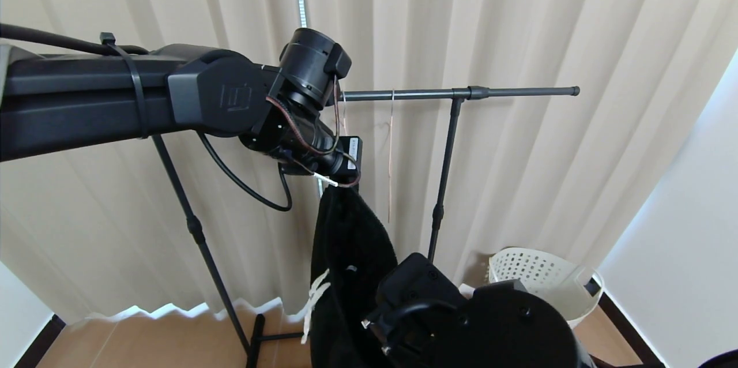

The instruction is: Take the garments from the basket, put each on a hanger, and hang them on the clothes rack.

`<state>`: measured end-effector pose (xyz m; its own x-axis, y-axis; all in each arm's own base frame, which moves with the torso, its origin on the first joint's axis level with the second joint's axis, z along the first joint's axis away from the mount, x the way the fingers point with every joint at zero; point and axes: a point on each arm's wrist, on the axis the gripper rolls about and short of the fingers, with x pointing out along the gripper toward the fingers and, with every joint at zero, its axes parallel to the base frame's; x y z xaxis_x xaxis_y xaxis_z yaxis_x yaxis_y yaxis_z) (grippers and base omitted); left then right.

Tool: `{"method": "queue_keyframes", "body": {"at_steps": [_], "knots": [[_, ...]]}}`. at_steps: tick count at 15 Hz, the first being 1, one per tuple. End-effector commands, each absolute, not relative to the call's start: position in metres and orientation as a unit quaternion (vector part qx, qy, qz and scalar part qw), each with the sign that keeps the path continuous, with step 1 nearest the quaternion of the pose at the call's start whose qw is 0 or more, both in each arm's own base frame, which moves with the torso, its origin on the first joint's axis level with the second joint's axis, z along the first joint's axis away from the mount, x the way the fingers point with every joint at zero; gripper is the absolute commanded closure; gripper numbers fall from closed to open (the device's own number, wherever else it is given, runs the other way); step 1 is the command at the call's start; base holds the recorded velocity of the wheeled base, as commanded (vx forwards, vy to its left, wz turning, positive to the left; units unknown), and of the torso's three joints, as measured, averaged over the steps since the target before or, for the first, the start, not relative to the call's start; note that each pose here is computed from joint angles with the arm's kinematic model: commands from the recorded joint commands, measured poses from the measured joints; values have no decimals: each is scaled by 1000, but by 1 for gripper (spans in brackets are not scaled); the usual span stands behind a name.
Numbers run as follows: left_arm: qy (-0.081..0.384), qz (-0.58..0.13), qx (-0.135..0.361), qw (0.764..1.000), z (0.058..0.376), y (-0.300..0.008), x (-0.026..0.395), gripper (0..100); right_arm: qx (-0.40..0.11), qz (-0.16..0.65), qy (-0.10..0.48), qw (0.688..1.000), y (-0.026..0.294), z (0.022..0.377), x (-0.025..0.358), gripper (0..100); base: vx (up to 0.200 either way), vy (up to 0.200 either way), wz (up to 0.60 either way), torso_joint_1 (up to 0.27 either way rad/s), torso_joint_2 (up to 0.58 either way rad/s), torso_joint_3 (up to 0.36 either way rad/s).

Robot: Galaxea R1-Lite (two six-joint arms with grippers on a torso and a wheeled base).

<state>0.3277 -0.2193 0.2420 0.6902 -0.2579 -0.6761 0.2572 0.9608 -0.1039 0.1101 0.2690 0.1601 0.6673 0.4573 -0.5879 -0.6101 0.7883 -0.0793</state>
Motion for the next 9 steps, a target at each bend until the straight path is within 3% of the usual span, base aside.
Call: {"method": "queue_keyframes", "body": {"at_steps": [1, 5, 9], "knots": [[372, -139, 3, 918, 248, -212, 317, 100, -141, 249, 280, 917, 256, 163, 122, 100, 0, 0, 0, 0, 0, 0], [394, -140, 39, 907, 249, -188, 282, 100, -135, 128, 284, 941, 219, 170, 161, 100, 0, 0, 0, 0, 0, 0], [416, -147, 88, 893, 241, -161, 243, 100, -107, 50, 280, 953, 206, 179, 215, 100, 0, 0, 0, 0, 0, 0]]}}
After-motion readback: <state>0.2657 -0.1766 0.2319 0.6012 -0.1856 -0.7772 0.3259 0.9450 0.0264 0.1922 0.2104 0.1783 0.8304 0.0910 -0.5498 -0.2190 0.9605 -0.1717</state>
